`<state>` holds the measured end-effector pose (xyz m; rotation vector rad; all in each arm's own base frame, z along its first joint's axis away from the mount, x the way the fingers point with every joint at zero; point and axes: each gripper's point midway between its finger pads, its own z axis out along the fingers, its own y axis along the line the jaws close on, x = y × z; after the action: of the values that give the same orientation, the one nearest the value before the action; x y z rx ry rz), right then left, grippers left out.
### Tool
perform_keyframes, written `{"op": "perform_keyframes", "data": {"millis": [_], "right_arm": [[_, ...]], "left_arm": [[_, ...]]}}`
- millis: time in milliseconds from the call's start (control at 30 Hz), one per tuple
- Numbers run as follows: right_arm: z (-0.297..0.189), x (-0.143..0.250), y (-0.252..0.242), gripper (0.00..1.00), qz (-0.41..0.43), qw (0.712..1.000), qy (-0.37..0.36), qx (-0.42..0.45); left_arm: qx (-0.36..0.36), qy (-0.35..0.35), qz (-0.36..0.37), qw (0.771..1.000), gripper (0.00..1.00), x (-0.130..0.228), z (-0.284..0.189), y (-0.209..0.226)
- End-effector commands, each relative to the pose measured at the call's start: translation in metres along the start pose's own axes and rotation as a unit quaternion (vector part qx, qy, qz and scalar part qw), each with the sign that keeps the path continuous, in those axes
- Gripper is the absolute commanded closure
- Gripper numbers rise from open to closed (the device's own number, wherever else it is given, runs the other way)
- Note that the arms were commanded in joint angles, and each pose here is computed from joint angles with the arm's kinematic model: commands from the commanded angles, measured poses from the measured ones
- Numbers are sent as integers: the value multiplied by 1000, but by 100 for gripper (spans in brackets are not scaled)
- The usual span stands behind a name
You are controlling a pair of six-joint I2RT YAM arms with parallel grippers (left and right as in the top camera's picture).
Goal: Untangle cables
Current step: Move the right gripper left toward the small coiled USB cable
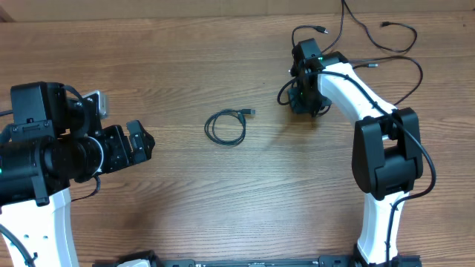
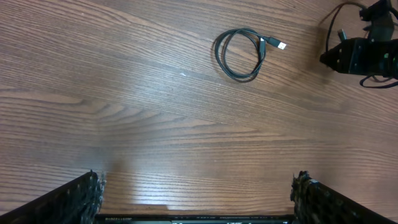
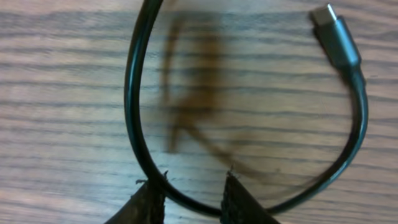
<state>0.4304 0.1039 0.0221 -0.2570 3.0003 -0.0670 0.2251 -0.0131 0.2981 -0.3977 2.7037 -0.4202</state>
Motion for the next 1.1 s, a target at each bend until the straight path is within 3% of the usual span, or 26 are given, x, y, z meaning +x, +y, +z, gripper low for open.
{"op": "perform_keyframes", "data": {"millis": [0,200,433,533,567,600,633,900,1067], "right_arm": [[-5,-3,-20,76,-3,998,-12,56],[-8,-5,-35,92,-58,993,-13,101],[-11,-10,-48,85,-73,987,-19,140],[-16,-13,-47,66,-55,988,-25,139],[-19,-15,-46,52,-48,989,-28,138],[-23,-17,-46,12,-41,989,-31,138],[-27,-18,-46,0,-35,989,-35,137],[-106,-42,-45,0,64,984,-122,116],[-156,-32,-10,0,67,987,-148,-7]], "left_arm": [[2,-2,8,1000,1,-1,-2,0],[2,-3,8,1000,1,-1,-2,0],[2,-2,8,1000,0,-1,-2,0],[2,-3,8,1000,0,-1,-2,0],[2,-3,8,1000,1,-2,-2,0],[2,-3,9,1000,1,-2,-2,-1],[2,-4,9,1000,0,-2,-2,-1],[7,-4,9,1000,1,-2,-2,-3],[22,-15,14,1000,1,2,-9,-9]]}}
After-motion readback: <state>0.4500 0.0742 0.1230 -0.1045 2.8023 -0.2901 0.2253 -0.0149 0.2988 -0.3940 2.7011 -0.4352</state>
